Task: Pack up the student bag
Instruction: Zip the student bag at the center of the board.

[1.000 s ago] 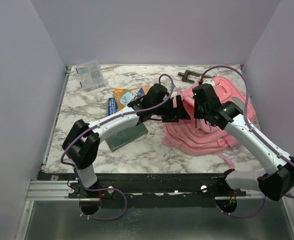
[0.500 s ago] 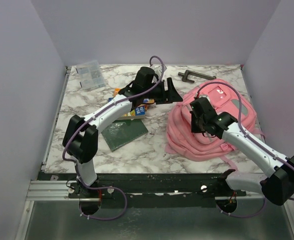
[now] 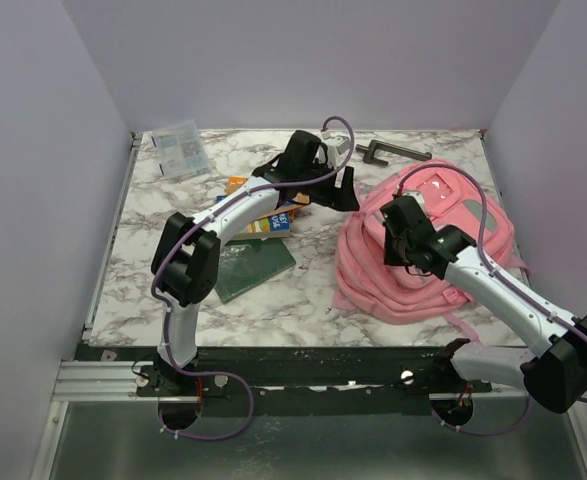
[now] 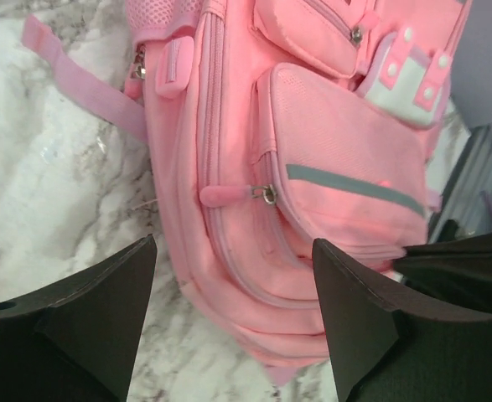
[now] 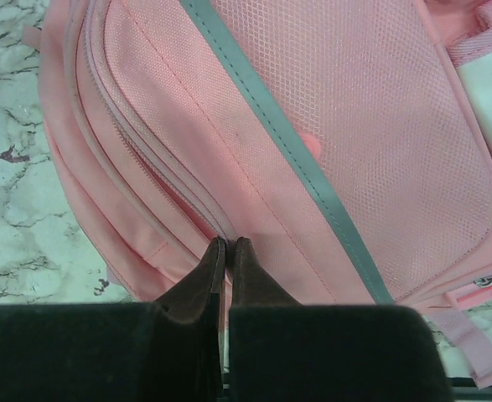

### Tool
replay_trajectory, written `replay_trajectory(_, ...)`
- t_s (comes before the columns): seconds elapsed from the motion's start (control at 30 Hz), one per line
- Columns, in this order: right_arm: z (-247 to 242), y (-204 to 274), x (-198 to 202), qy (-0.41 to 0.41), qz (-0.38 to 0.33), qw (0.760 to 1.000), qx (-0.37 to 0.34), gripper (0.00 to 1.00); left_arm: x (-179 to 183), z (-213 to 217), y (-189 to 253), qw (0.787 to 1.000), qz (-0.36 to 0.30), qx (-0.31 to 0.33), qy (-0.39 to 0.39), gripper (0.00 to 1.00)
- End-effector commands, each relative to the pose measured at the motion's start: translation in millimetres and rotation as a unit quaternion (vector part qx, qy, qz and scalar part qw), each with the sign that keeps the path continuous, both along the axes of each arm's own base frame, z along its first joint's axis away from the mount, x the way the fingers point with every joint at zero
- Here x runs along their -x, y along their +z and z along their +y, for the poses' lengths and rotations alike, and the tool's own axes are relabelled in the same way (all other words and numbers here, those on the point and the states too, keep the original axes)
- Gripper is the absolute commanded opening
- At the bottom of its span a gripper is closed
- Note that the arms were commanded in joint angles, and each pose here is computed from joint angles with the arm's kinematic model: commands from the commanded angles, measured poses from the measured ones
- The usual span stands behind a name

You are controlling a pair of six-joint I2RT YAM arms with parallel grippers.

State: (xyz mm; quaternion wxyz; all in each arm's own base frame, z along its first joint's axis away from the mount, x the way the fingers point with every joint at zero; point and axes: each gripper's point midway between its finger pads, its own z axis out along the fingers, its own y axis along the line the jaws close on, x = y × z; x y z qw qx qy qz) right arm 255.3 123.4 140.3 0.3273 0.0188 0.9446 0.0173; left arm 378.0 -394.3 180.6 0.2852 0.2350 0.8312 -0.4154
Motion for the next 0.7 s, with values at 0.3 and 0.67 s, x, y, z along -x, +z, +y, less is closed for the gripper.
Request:
replay_trajectory(0.3, -8.1, 29.4, 1.6, 0.032, -0.014, 0.999, 0.024, 0.01, 13.3, 5.6, -3.7, 0.912, -0.296, -0.040, -0.281, 0.80)
replay_trajectory(0.67, -1.3, 39.9, 3.8, 0.043, -0.015, 0.999, 0.004, 0.01, 15.0, -20.7, -17.5, 0.833, -0.364, -0.030, -0.416, 0.80)
